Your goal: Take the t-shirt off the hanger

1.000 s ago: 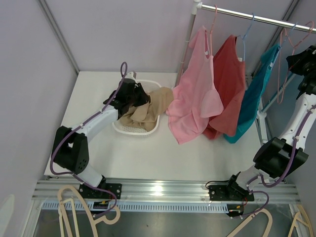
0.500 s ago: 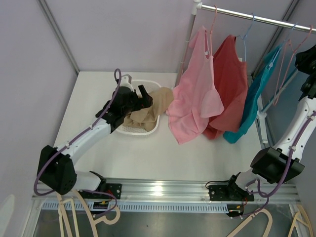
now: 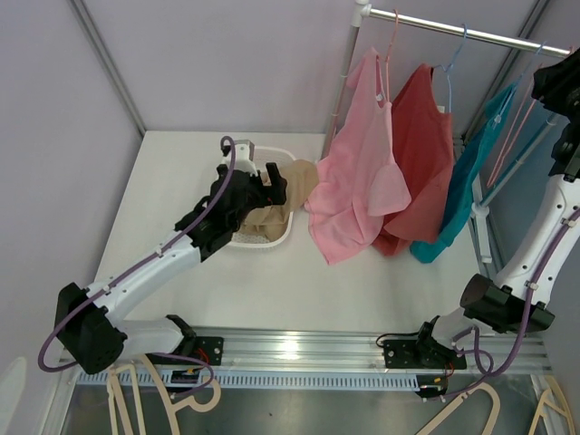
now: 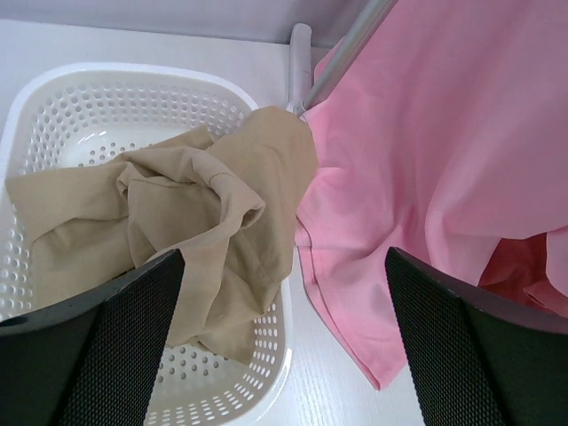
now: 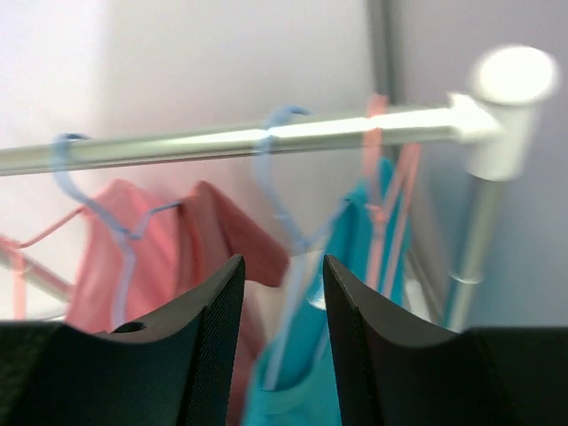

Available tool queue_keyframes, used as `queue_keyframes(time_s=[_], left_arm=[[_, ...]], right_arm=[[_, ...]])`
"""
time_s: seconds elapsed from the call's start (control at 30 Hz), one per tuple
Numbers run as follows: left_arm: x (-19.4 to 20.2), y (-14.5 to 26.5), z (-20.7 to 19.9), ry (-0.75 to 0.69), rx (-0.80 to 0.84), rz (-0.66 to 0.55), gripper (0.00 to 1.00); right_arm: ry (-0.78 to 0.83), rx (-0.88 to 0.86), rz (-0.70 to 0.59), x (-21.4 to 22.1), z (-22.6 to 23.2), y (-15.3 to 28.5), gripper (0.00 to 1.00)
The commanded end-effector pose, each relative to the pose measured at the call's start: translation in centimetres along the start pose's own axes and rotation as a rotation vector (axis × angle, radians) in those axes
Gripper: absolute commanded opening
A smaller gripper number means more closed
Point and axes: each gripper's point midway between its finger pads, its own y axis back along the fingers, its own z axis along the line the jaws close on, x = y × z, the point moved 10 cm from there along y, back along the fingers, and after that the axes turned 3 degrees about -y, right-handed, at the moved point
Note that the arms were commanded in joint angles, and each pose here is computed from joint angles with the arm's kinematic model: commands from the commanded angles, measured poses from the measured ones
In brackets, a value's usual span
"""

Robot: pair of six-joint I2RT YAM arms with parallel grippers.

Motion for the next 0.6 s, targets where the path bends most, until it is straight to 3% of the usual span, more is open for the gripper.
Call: queue_keyframes(time_s=[0.0,0.17,0.57], left_arm=[[-1.0,0.7,-0.6,-0.063,-0.034,-0.101,1.0],[-0.9,1.1,-1.1,-0.097,-0.028,-0.132,0.99],[-0.4,1.4,-0.7,-0.125,-0.01,-0.138,0.99]], right_arm=[[-0.033,-0.013,0.037,0.1,2.1,-0.3,0.45],[-0.082,-0.05,0.111,1.2,3.3,-1.7,0.44],[-0.082,0.075,0.212,4.4,1.7,-4.0,0.43]])
